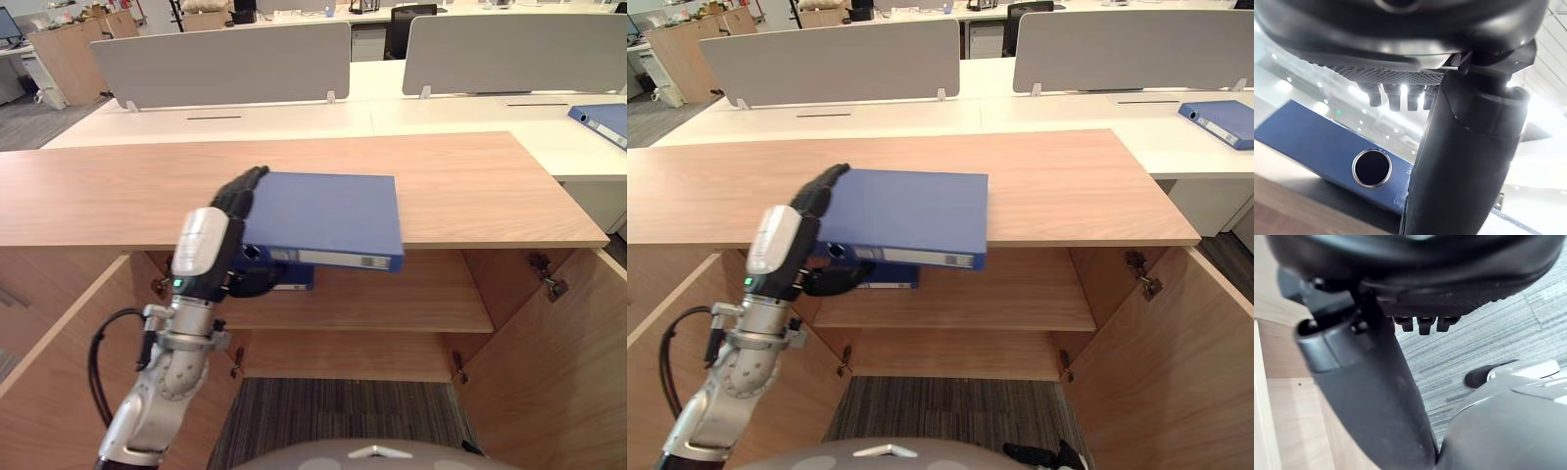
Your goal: Walk over to the cabinet, pick up the folder, carry it to the office cabinet, place the folder inside the office cabinet, then close the office cabinet door
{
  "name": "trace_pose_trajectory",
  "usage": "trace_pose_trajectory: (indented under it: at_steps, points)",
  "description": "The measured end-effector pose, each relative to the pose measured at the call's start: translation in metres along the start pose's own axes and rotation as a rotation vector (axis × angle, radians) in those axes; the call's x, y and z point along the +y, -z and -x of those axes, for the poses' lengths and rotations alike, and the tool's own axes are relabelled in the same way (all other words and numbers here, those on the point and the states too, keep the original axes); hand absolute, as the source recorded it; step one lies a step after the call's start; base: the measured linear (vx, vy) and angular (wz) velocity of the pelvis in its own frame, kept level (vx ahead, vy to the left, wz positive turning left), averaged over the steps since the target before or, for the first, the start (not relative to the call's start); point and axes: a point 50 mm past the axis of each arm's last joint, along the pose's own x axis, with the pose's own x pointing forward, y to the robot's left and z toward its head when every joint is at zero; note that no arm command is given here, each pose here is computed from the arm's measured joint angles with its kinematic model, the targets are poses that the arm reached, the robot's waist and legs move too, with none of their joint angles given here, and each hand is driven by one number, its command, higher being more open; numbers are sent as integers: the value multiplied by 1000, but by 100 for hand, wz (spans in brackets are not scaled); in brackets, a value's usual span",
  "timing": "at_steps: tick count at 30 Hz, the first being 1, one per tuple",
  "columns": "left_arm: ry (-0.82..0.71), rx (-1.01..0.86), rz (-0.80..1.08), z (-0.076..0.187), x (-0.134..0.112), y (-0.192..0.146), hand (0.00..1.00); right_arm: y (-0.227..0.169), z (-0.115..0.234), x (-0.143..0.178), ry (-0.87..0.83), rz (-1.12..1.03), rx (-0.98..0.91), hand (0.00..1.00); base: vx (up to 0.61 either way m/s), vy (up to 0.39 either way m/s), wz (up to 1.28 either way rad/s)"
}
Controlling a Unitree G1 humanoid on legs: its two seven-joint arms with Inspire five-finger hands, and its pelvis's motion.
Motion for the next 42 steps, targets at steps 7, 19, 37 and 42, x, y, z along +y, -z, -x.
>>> trace_pose_trajectory:
  at_steps: [7,19,37,42]
  points:
    - [-128,75,-63,-6,21,13,0,10,3,-2,4,-58,20,100,-2,-2,1]
    - [-64,75,-21,-9,-5,10,0,6,5,2,-15,-63,-20,100,2,-1,-2]
    - [-16,35,-42,-4,-25,1,0,-13,4,10,-45,6,-95,100,-2,-1,-1]
    - [-88,47,80,-3,-20,-15,0,-44,13,34,-117,1,-246,100,-45,-19,-11]
